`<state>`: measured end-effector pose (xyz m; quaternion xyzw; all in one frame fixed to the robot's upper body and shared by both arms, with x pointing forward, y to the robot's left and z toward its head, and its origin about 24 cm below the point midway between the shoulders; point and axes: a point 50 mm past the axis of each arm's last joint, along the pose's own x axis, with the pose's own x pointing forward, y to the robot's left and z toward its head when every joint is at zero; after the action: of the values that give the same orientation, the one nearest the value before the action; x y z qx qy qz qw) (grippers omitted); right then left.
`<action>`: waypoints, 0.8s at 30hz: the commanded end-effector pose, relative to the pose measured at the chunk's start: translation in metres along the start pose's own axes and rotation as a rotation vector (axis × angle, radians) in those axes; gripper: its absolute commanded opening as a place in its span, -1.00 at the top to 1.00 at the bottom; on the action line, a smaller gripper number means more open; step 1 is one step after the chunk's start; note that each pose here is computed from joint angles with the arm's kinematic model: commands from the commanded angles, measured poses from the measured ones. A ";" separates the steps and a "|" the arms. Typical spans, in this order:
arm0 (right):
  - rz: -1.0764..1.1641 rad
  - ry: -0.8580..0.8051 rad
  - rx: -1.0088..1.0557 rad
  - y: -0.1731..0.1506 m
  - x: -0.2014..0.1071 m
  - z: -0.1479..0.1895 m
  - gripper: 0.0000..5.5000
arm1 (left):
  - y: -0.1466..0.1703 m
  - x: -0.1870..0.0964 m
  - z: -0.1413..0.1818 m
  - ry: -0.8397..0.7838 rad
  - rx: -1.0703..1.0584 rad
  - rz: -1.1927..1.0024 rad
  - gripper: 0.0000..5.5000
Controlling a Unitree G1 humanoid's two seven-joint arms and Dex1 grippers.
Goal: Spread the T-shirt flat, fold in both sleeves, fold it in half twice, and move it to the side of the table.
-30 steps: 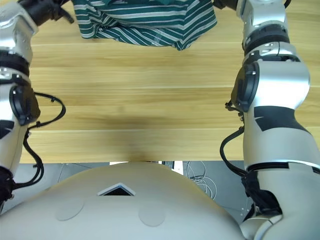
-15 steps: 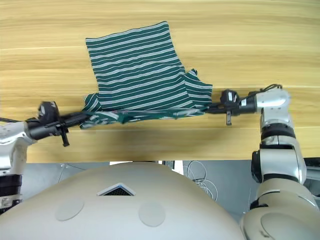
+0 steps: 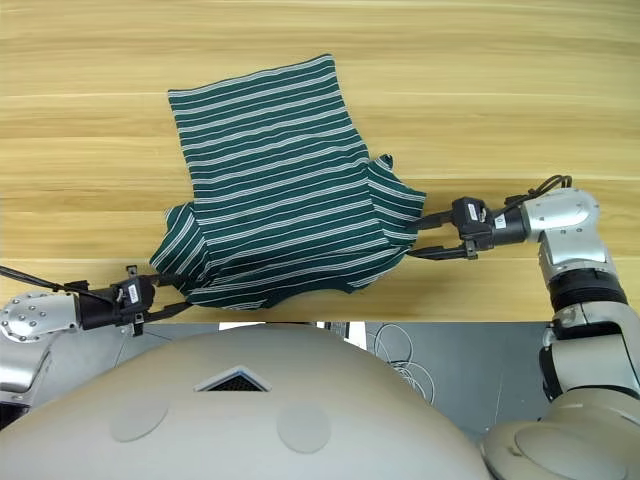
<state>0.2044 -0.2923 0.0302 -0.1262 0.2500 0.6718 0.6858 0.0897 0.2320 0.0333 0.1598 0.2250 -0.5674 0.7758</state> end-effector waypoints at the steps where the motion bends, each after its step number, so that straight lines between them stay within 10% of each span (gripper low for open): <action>1: -0.047 -0.114 -0.063 -0.030 -0.003 0.035 -0.15 | -0.002 -0.018 0.026 -0.156 -0.022 -0.032 0.19; 11: 0.023 -0.086 -0.140 -0.087 0.125 0.089 -0.17 | 0.004 -0.057 -0.007 -0.244 -0.177 0.302 0.19; 16: 0.017 -0.004 -0.062 -0.086 0.187 0.091 -0.17 | -0.001 -0.035 -0.041 -0.385 -0.615 0.639 0.19; 24: -0.338 0.083 0.101 -0.104 0.204 0.087 -0.17 | -0.017 0.000 -0.045 -0.374 -0.896 0.733 0.19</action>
<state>0.3147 -0.0699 -0.0104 -0.1488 0.2533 0.5696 0.7676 0.0606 0.2511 -0.0056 -0.2120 0.2291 -0.1481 0.9384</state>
